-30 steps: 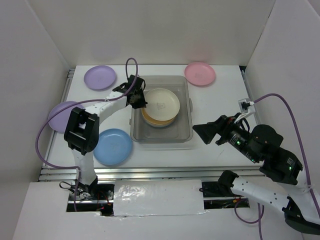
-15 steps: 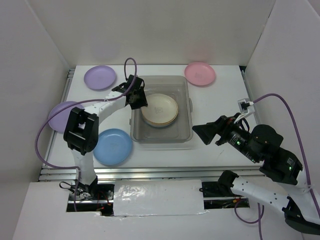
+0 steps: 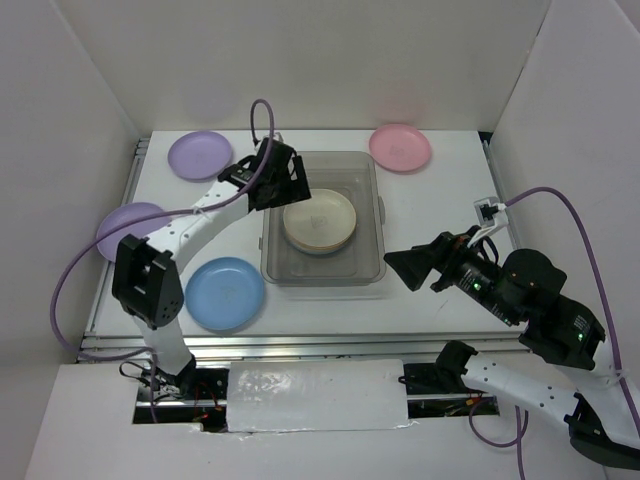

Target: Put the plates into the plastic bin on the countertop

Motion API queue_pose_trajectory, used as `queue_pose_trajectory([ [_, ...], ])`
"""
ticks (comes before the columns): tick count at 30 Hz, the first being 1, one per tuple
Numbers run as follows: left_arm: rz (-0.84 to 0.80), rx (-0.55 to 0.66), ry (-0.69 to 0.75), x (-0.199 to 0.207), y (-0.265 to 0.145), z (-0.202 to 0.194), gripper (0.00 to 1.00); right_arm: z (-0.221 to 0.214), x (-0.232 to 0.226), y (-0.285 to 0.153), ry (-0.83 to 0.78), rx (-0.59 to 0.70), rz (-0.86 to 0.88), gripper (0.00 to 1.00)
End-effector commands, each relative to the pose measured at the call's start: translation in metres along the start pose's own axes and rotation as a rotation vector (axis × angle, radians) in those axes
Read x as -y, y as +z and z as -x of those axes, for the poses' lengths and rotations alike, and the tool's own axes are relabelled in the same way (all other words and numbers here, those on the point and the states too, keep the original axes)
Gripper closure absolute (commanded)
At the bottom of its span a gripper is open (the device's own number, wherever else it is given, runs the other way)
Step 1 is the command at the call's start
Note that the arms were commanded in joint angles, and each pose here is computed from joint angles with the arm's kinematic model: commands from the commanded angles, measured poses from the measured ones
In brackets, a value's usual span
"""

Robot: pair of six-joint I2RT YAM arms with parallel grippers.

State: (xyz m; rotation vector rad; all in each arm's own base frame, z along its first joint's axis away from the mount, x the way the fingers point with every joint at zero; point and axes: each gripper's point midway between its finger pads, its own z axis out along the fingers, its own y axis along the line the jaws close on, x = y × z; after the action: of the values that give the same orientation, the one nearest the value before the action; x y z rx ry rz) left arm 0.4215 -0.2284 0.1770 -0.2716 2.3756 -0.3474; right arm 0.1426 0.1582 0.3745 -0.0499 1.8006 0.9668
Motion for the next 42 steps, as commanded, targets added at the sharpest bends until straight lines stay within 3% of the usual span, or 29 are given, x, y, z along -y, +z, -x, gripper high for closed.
queue_pose_trajectory([
  [1, 0.110, 0.133, -0.066, -0.027, -0.069, 0.034, 0.01, 0.005, -0.006, 0.001, -0.010, 0.016, 0.028, 0.00],
  [4, 0.220, 0.195, -0.226, -0.094, -0.108, 0.045, 0.01, -0.002, -0.011, 0.006, -0.021, -0.011, 0.064, 0.00],
  [7, 0.302, 0.282, -0.390, -0.167, -0.154, 0.032, 0.01, -0.013, -0.017, 0.012, -0.043, -0.052, 0.106, 0.00],
  [12, 0.430, 0.294, -0.657, -0.270, -0.171, -0.003, 0.01, -0.018, -0.025, 0.020, -0.049, -0.068, 0.155, 0.00],
  [15, 0.462, 0.266, -0.775, -0.303, -0.160, -0.023, 0.01, -0.025, -0.035, 0.023, -0.050, -0.086, 0.215, 0.00],
  [18, 0.478, 0.302, -0.878, -0.327, -0.146, -0.030, 0.01, -0.037, -0.038, 0.031, -0.056, -0.121, 0.251, 0.00],
  [19, 0.404, 0.369, -0.882, -0.325, -0.141, -0.012, 0.01, -0.038, -0.044, 0.031, -0.058, -0.123, 0.288, 0.00],
  [22, 0.396, 0.443, -0.952, -0.340, -0.127, -0.006, 0.01, -0.050, -0.052, 0.033, -0.079, -0.143, 0.371, 0.00],
  [34, 0.495, 0.303, -1.146, -0.384, -0.055, -0.025, 0.01, -0.051, -0.050, 0.032, -0.144, -0.147, 0.413, 0.00],
  [42, 0.545, 0.352, -1.231, -0.406, -0.043, -0.039, 0.01, -0.058, -0.042, 0.046, -0.128, -0.182, 0.469, 0.00],
])
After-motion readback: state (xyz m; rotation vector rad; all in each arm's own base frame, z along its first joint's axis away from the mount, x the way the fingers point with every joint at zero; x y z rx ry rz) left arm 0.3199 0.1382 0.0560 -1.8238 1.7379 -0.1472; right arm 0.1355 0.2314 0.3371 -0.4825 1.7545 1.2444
